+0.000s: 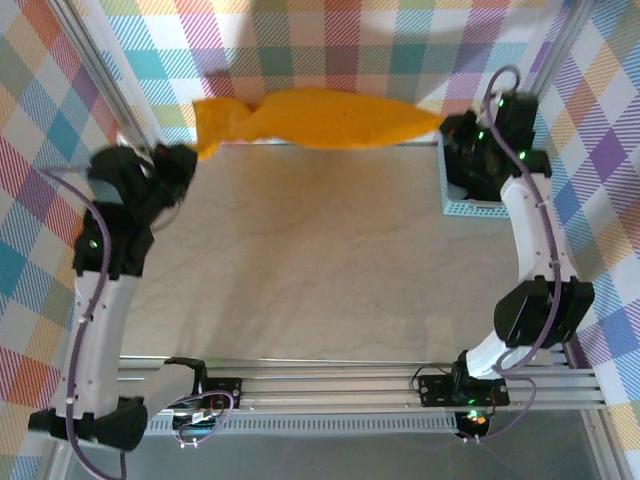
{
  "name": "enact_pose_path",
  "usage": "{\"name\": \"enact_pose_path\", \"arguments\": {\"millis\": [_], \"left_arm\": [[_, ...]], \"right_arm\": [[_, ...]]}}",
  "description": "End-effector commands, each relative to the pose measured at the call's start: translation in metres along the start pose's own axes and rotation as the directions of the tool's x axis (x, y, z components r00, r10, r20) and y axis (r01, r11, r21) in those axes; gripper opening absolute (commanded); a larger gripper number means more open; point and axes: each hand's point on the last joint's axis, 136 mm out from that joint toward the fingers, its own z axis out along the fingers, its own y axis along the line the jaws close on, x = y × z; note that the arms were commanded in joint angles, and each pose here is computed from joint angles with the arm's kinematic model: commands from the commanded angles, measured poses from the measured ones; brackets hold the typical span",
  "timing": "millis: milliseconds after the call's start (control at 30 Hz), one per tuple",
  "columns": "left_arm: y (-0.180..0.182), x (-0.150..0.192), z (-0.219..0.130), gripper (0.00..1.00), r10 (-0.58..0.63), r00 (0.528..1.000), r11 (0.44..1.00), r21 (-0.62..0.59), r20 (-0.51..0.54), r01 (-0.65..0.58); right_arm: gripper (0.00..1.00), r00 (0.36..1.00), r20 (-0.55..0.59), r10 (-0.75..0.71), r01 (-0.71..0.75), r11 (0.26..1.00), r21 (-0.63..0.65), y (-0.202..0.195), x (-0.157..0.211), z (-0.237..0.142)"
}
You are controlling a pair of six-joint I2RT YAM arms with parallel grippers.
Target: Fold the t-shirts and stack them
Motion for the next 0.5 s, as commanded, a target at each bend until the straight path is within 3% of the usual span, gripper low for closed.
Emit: {"name": "enact_pose_path", "arguments": {"millis": [0,67,100,167,233,367,467], "left_arm": [[0.102,0.058,0.008,0.08,-0.093,0.993,0.966,-0.246,-0.070,0.073],[0.139,0.097,0.009,0.48,-0.131,0.977,0.952,-0.296,-0.169,0.077],[0.155,0.110,0.009,0.57,-0.136,0.969,0.946,-0.317,-0.206,0.065],[0.172,0.115,0.003,0.63,-0.109,0.969,0.928,-0.373,-0.223,0.018],[0.171,0.107,0.002,0.64,-0.082,0.975,0.920,-0.392,-0.208,-0.007],[0.169,0.088,0.023,0.62,-0.062,0.983,0.888,-0.459,-0.173,-0.025],[0.178,0.074,0.059,0.54,-0.104,0.986,0.863,-0.505,-0.134,0.022]], "right_arm": [[0.01,0.991,-0.117,0.069,-0.054,0.990,0.131,-0.063,0.071,0.010],[0.32,0.975,-0.181,0.131,-0.087,0.968,0.234,-0.098,0.112,0.010],[0.40,0.967,-0.202,0.157,-0.089,0.947,0.310,-0.119,0.130,0.007],[0.49,0.959,-0.218,0.178,-0.064,0.892,0.447,-0.153,0.151,-0.003],[0.52,0.955,-0.220,0.198,-0.055,0.849,0.525,-0.172,0.160,-0.011],[0.51,0.954,-0.236,0.184,-0.030,0.844,0.535,-0.172,0.158,-0.002],[0.48,0.950,-0.293,0.110,0.047,0.875,0.482,-0.153,0.159,0.026]]}}
